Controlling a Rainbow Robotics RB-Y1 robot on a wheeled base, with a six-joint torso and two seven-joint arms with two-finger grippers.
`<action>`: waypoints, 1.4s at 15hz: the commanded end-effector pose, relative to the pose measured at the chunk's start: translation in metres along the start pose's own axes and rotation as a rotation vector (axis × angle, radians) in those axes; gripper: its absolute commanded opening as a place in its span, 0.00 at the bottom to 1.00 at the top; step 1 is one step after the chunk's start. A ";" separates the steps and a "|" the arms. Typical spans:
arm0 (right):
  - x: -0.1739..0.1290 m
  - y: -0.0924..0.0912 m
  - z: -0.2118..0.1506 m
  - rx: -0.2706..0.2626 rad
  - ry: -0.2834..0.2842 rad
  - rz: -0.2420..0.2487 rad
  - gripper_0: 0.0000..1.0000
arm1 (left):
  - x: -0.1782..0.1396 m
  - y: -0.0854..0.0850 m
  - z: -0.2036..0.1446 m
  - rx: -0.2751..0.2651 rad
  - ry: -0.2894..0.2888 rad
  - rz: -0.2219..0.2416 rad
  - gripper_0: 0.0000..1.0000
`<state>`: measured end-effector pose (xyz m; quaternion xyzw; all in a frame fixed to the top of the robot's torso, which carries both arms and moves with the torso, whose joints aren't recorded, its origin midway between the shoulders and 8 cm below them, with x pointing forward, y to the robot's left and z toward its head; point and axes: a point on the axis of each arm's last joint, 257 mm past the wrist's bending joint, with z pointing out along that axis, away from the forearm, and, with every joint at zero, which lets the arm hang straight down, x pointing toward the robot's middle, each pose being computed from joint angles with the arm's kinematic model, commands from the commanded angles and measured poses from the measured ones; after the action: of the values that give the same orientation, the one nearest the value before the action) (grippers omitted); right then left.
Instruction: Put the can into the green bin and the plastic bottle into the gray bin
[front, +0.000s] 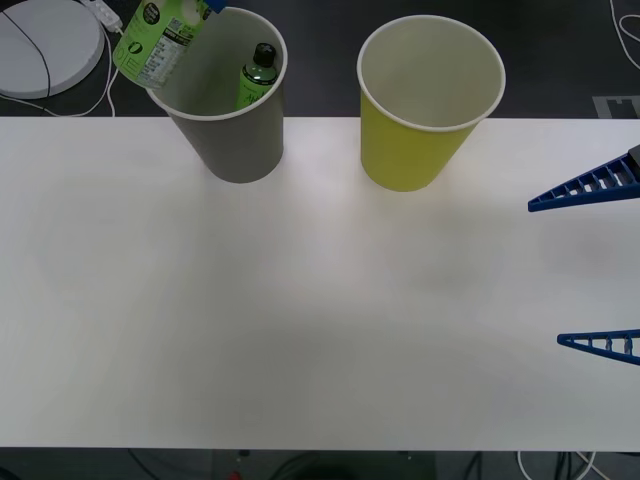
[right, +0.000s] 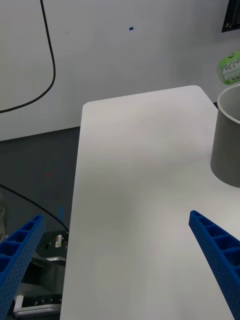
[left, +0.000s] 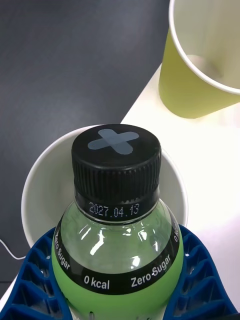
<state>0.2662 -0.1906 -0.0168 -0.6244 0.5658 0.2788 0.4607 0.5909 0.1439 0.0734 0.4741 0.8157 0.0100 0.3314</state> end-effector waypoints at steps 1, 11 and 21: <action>0.000 0.000 0.000 0.000 0.000 0.000 1.00 | 0.000 -0.001 0.004 0.002 0.005 -0.006 0.00; 0.000 0.000 0.000 0.000 0.000 0.000 1.00 | 0.002 -0.001 0.010 0.001 0.019 -0.021 0.00; 0.000 0.000 0.000 0.000 0.000 0.000 1.00 | -0.001 0.002 0.010 -0.010 0.006 -0.044 0.06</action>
<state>0.2662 -0.1906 -0.0168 -0.6244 0.5658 0.2788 0.4607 0.5984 0.1418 0.0671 0.4543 0.8269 0.0087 0.3314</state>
